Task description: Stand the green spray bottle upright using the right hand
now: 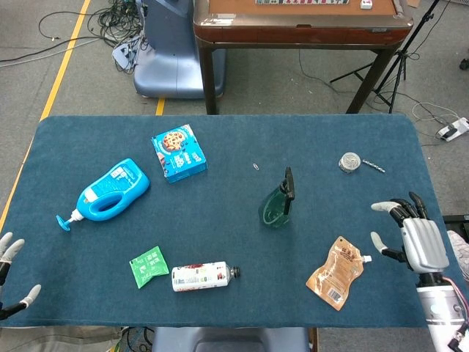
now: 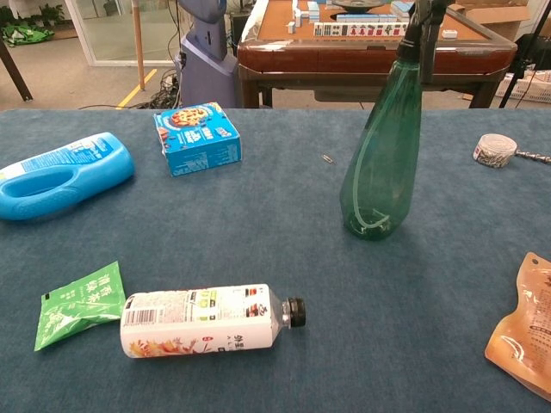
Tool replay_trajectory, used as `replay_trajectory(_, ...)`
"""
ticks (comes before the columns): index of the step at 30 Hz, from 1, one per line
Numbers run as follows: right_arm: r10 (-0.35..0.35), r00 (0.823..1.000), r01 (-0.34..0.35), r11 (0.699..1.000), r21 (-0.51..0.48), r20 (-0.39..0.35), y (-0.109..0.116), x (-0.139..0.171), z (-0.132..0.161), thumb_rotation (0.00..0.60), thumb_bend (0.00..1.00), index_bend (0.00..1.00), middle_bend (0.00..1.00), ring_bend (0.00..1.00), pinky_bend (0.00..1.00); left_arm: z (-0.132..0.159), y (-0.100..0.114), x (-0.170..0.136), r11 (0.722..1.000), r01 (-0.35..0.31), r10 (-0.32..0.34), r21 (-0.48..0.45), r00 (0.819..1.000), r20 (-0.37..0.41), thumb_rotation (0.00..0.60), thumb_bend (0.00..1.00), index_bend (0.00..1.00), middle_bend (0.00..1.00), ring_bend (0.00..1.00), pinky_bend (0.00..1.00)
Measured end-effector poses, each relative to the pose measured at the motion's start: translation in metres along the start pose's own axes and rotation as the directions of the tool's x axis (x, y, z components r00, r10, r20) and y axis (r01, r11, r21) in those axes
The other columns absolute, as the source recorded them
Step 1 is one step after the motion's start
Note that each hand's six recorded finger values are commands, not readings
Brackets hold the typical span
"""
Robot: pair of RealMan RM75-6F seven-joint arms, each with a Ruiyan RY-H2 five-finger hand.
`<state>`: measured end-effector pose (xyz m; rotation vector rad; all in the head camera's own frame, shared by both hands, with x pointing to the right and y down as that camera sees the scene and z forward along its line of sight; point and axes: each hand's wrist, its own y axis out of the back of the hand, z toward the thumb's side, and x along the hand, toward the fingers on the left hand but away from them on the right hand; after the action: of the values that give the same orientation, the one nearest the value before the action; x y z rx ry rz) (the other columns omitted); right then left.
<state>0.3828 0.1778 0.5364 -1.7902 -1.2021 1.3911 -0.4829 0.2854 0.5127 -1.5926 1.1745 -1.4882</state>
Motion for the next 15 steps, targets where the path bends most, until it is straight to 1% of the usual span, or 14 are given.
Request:
replay_trajectory(7,-0.014,1.000,0.014,0.999,0.042,-0.001,0.004,0.032,-0.003,0.600,0.34,0.33,0.33,0.18,0.03,0.004,-0.001,0.003,1.000,0.006,-0.006,0.001,1.000,0.010,0.600,0.25,0.10,0.00,0.06,0.02)
replay_trajectory(10,-0.023,1.000,0.023,0.997,0.071,-0.009,0.004,0.043,-0.001,0.600,0.34,0.33,0.33,0.18,0.04,0.005,-0.001,0.005,1.000,0.007,-0.007,0.002,1.000,0.013,0.600,0.25,0.10,0.00,0.06,0.02)
replay_trajectory(15,-0.042,0.999,0.044,0.995,0.085,-0.016,-0.001,0.058,0.003,0.600,0.34,0.33,0.33,0.18,0.04,0.006,0.000,0.007,1.000,0.004,-0.004,0.001,1.000,0.017,0.600,0.26,0.10,0.00,0.06,0.02)
